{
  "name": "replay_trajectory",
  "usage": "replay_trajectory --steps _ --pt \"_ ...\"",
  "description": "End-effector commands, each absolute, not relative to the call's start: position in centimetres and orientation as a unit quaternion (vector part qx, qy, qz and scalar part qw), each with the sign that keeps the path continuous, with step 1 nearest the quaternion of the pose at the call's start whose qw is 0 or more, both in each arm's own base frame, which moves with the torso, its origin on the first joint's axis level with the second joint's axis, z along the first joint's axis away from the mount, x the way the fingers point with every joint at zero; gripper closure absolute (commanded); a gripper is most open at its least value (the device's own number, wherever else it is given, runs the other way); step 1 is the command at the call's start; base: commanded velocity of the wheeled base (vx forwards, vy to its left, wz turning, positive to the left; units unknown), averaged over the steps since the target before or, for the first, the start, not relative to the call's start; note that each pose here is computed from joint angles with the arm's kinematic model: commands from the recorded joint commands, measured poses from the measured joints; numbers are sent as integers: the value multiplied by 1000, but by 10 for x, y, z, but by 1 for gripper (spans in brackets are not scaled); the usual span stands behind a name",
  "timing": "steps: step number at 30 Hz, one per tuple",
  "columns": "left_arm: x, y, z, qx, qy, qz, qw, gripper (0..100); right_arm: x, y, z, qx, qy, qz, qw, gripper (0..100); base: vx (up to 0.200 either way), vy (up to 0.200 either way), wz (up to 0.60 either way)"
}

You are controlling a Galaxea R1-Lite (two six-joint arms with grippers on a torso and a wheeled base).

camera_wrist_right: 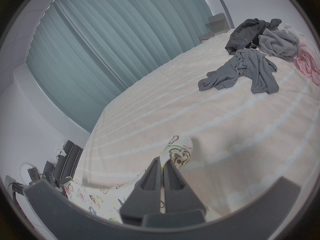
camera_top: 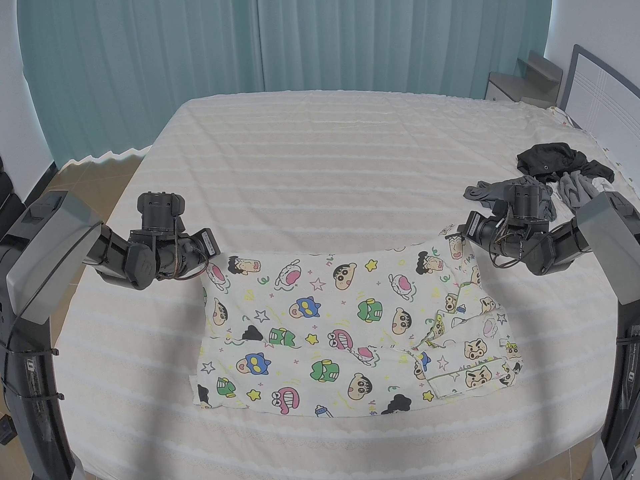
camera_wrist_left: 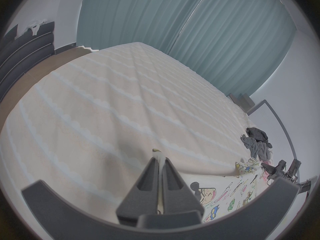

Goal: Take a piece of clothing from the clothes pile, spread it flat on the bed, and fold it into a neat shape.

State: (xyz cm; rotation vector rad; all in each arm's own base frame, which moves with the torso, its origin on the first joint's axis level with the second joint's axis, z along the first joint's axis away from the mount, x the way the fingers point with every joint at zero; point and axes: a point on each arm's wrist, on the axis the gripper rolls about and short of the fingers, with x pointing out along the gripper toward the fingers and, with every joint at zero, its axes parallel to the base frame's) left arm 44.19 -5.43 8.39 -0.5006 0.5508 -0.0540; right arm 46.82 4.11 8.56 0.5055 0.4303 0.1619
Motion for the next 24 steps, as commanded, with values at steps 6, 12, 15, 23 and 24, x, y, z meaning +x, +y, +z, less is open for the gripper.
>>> replay_trajectory --steps 6,12,15,23,24 --pt "426 -53 91 -230 274 -31 933 100 438 32 98 250 219 99 938 100 0 0 0" --pt "413 -55 94 -227 275 -35 933 100 416 29 93 252 218 115 936 100 0 0 0" --pt "407 -58 96 -227 265 -42 936 100 406 25 90 253 218 119 935 100 0 0 0" --pt "387 -57 79 -201 271 -50 940 100 382 19 74 245 238 130 931 100 0 0 0" --pt "384 -57 76 -200 273 -49 940 100 378 18 71 243 241 131 930 100 0 0 0"
